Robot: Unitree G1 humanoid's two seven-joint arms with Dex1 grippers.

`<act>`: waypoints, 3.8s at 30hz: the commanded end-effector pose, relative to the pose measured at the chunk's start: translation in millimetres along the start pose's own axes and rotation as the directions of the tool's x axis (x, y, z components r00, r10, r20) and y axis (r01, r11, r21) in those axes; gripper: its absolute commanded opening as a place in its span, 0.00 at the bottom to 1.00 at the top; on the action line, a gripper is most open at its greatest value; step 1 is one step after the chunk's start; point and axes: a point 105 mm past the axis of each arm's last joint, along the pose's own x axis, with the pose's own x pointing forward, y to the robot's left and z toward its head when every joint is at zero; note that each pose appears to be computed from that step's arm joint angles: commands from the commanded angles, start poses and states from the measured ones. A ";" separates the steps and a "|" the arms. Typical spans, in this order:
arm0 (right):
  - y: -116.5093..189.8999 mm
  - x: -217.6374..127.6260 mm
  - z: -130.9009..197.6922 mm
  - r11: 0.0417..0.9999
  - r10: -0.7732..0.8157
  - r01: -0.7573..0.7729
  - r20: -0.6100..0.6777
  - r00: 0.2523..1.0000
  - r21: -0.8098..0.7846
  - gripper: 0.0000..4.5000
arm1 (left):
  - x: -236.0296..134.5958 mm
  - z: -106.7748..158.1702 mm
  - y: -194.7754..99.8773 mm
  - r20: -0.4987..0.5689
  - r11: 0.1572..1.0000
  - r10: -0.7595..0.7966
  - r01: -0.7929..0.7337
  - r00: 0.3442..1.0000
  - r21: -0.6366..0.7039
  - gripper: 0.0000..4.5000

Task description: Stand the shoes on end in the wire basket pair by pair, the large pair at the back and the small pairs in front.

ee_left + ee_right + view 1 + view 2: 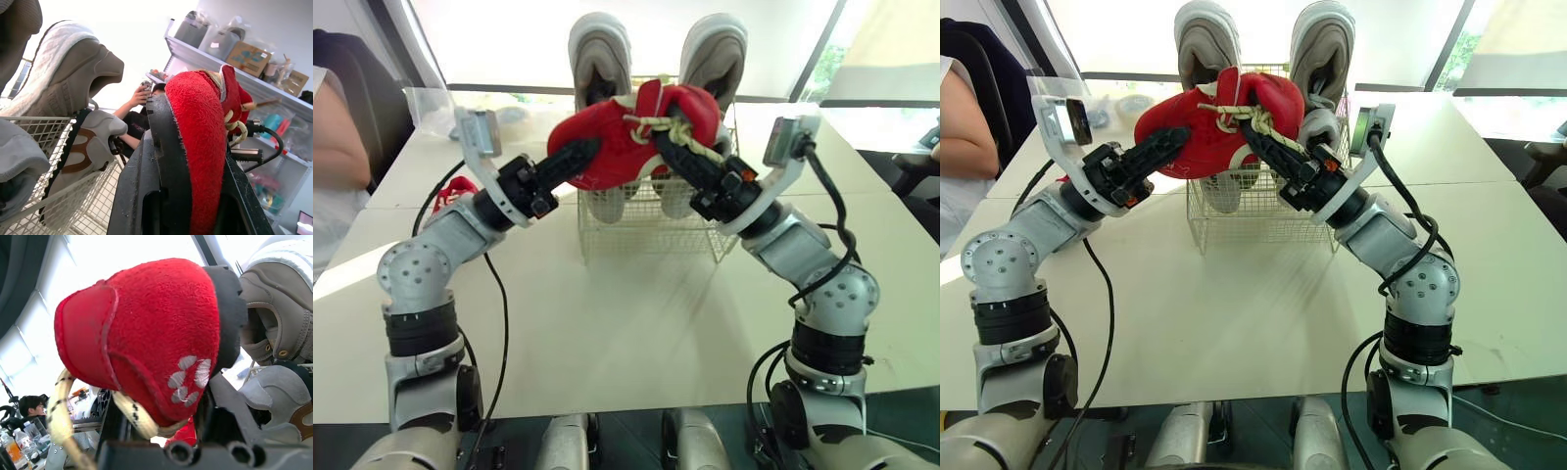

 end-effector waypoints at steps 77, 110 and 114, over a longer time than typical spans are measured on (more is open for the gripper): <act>28.3 -55.2 84.8 0.565 -0.125 -0.341 -0.486 0.865 -0.752 0.99 | -226.3 55.9 195.1 0.064 0.131 0.982 -0.886 0.177 0.445 1.00; 21.2 -45.1 61.5 0.602 -0.104 -0.355 -0.511 0.853 -0.715 1.00 | -95.6 61.1 105.5 0.189 0.594 0.734 -0.752 0.652 0.286 0.00; 22.0 -41.3 61.4 0.596 -0.090 -0.368 -0.515 0.852 -0.714 1.00 | -87.4 33.7 103.4 0.124 0.566 0.775 -0.767 0.620 0.301 0.00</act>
